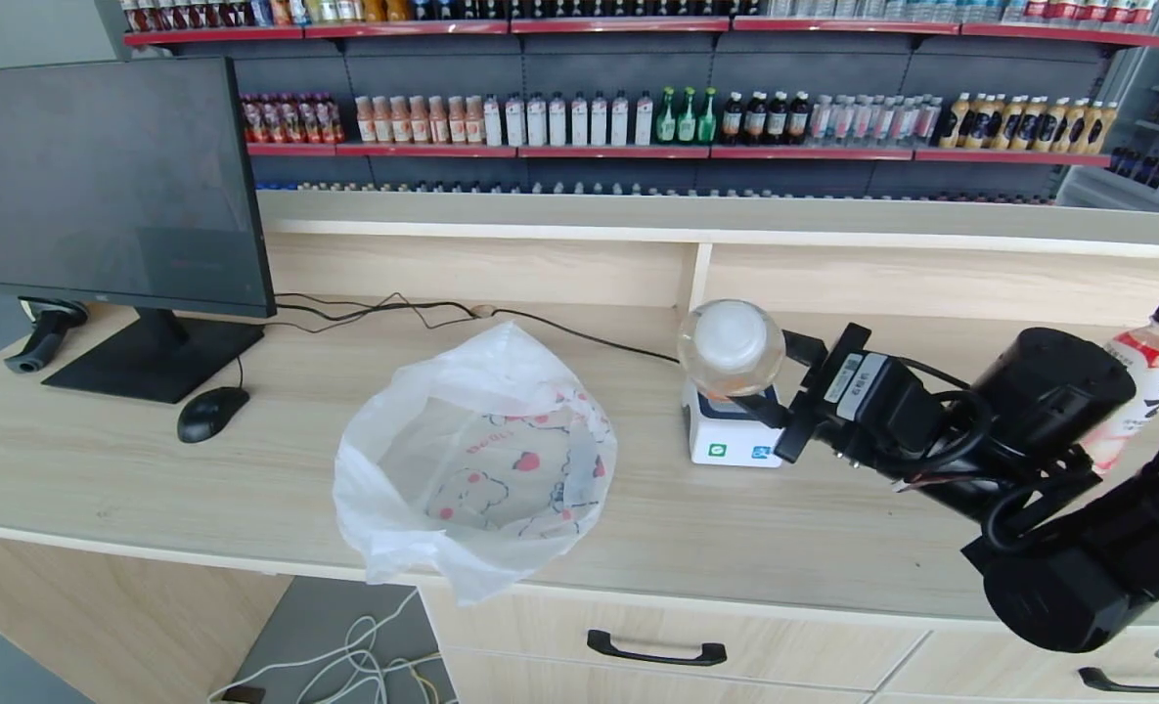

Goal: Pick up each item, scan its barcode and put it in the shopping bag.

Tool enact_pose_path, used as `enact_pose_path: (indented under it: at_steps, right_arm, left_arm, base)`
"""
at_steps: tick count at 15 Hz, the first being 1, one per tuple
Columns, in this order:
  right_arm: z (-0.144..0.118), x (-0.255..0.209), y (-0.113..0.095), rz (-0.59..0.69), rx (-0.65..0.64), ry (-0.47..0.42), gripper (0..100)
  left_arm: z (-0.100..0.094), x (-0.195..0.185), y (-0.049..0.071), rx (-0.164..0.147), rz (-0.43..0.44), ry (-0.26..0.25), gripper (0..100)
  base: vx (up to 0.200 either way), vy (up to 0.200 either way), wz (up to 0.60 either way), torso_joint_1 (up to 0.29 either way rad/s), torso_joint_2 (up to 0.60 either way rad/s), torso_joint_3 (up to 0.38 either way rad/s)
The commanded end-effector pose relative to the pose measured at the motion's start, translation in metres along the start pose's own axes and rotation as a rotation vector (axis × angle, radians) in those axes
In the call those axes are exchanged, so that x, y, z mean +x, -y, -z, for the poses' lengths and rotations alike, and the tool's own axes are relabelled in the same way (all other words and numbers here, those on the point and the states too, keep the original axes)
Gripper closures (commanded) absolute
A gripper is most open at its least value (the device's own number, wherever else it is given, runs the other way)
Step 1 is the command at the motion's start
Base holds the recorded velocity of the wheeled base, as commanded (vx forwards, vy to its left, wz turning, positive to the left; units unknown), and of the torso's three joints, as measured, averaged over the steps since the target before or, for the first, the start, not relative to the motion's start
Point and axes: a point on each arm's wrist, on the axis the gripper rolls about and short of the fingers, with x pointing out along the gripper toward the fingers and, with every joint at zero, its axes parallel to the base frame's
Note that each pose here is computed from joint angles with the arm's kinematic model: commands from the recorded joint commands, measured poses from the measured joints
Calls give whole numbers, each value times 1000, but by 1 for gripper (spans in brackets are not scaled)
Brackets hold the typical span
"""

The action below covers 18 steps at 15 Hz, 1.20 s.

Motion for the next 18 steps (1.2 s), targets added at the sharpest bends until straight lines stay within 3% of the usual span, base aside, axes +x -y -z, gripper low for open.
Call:
enact_pose_path:
  at_steps: [1, 8, 18]
  right_arm:
    - [11, 6, -2, -8, 0, -3, 100]
    - [37, -13, 25, -31, -52, 6, 100]
    - [46, -10, 26, -68, -69, 42, 100]
  left_arm:
    - [0, 0, 0, -1, 0, 0, 0]
    - [0, 0, 0, -1, 0, 0, 0]
    - [0, 0, 0, -1, 0, 0, 0]
  base:
    - [0, 0, 0, 0, 0, 0]
    - [0, 0, 0, 0, 0, 0]
    - [0, 0, 0, 0, 0, 0]
